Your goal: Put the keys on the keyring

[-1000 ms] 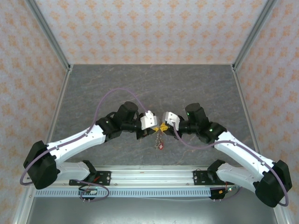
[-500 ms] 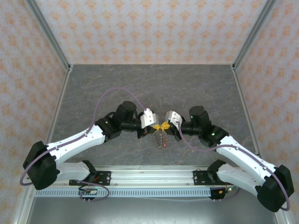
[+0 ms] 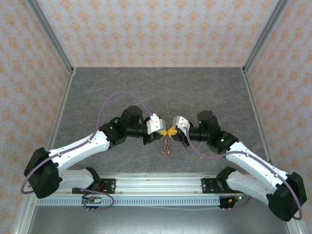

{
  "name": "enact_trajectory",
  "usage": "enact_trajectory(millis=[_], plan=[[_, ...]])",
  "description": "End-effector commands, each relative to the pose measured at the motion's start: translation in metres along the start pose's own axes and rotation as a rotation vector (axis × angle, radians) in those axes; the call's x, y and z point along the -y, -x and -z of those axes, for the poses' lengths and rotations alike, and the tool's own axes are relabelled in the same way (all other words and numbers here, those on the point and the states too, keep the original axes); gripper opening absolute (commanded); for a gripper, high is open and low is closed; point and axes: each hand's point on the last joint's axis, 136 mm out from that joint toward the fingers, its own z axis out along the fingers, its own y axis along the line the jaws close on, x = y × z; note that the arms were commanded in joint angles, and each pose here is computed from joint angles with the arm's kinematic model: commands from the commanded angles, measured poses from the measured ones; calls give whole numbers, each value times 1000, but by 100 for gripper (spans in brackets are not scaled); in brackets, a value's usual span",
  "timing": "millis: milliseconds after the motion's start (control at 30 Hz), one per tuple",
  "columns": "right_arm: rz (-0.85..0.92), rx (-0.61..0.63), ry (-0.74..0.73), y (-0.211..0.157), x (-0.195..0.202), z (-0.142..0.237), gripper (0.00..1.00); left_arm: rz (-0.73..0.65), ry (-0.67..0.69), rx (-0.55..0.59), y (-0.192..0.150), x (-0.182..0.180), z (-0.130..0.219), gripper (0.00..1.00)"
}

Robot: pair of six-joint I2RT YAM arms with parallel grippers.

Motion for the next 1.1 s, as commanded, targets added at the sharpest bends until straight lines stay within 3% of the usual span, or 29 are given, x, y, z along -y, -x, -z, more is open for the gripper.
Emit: enact_trajectory(millis=[0, 67, 133, 267, 800, 967, 1067], plan=[[46, 42, 7, 19, 0, 3, 2, -59, 0, 75, 27, 2, 7, 0], [54, 16, 7, 16, 1, 3, 0, -55, 17, 52, 22, -1, 6, 17], [69, -7, 13, 16, 1, 4, 0, -76, 29, -13, 11, -3, 6, 21], [80, -52, 43, 14, -2, 4, 0, -106, 28, -117, -2, -5, 7, 22], [101, -10, 52, 24, -1, 1, 0, -111, -17, -110, 5, -3, -3, 24], [99, 8, 54, 27, -1, 1, 0, -110, -21, -114, 4, -3, -3, 22], [96, 6, 53, 27, 0, 0, 1, -110, -25, -115, 4, -3, -4, 15]])
